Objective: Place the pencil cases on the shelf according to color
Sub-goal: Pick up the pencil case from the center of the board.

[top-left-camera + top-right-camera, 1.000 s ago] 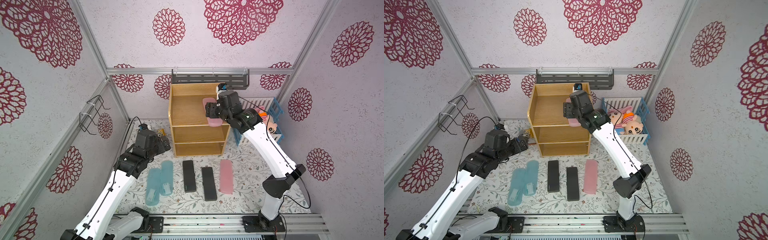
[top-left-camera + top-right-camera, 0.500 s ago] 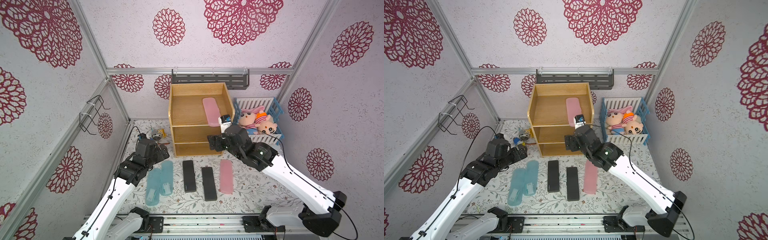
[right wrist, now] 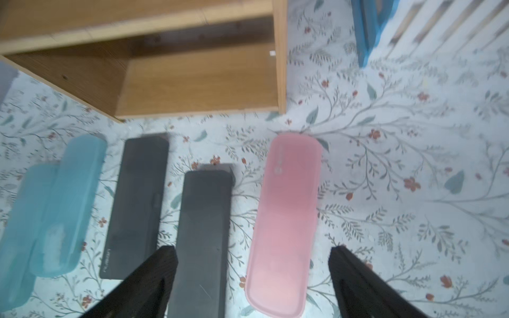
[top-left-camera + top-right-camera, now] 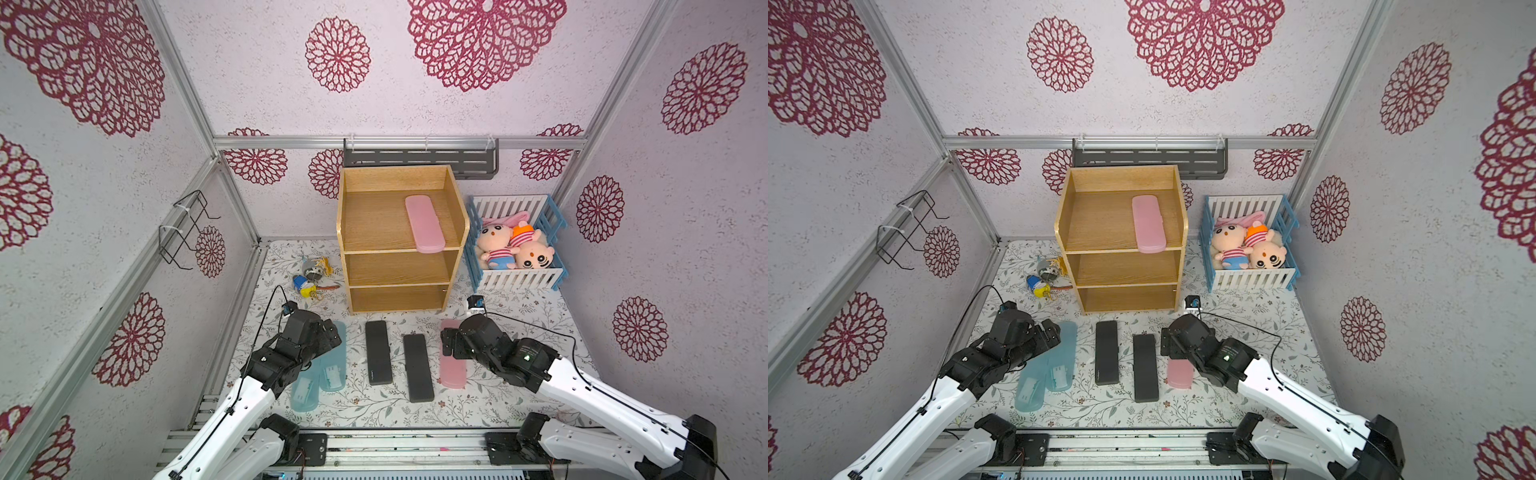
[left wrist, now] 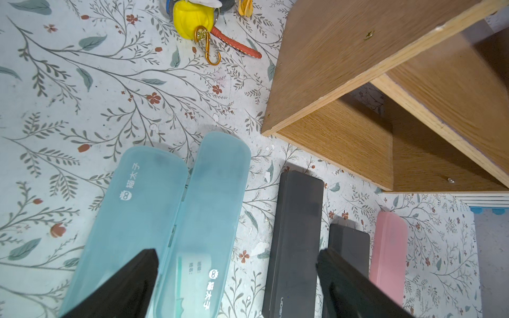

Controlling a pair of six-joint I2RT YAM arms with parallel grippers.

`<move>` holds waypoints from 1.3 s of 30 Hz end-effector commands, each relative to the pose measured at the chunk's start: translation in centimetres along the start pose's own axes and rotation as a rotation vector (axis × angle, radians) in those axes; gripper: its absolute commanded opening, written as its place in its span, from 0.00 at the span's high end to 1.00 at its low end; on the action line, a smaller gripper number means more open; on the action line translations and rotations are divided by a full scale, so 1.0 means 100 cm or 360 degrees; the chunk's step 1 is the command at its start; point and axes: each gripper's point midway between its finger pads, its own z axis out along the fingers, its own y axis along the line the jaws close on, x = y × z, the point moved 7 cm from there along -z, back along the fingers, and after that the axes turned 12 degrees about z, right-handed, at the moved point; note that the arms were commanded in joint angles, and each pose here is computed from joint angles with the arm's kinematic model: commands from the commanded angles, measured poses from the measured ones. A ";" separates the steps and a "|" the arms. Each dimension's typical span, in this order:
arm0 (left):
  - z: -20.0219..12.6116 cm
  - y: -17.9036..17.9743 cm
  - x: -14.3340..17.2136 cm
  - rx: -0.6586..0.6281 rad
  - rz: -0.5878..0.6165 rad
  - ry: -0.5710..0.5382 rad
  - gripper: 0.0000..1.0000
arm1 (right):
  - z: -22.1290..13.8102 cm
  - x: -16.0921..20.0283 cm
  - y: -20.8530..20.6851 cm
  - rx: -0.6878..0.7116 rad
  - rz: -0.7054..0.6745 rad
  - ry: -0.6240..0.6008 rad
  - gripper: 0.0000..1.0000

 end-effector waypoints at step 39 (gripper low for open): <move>0.023 -0.024 -0.015 -0.0001 0.0020 -0.0061 0.03 | 0.067 0.094 -0.045 0.0407 0.0077 0.0364 0.01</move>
